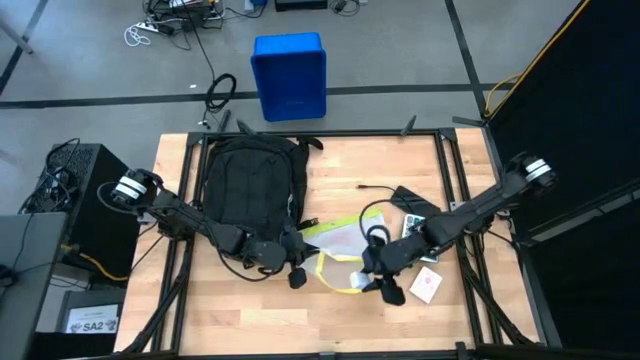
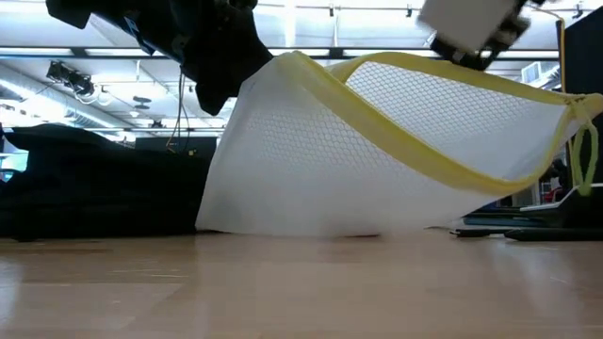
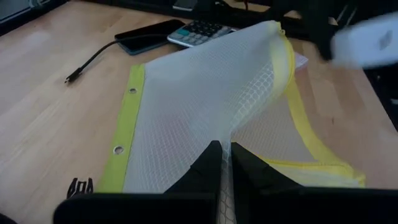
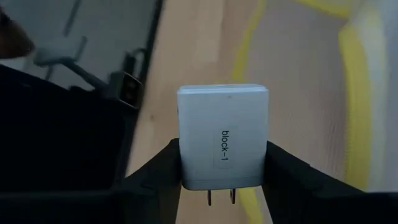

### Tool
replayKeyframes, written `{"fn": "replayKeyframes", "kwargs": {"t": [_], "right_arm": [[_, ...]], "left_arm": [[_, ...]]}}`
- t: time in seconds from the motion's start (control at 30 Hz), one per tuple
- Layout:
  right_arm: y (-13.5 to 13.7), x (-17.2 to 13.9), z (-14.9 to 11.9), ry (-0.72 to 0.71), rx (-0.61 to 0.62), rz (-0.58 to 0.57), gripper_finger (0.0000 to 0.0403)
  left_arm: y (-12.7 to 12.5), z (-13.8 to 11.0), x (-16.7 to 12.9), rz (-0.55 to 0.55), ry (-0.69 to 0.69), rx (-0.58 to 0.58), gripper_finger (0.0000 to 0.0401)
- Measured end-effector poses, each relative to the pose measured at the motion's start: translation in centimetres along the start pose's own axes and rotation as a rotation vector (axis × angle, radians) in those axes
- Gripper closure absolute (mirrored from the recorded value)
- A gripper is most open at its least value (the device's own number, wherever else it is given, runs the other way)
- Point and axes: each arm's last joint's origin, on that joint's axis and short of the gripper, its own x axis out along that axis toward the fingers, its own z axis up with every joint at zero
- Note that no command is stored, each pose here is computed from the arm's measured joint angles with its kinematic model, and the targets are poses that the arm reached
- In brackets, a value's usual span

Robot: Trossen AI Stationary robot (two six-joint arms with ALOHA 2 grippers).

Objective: Unpack backpack
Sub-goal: Put the white charger adapter into the white zip bag

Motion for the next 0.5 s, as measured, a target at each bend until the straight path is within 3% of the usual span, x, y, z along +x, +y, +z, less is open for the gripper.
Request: {"fn": "replayKeyframes", "kwargs": {"t": [0.27,0.5], "right_arm": [[-2.4,2.8,-0.6,0.083,0.042,-0.124,0.0252],[-5.1,2.7,0.0,0.069,0.118,-0.271,0.0222]], "left_arm": [[0.0,0.0,0.0,-0.001,-0.004,-0.002,0.0401],[0.0,0.0,0.0,0.000,-0.003,-0.001,0.0401]]}}
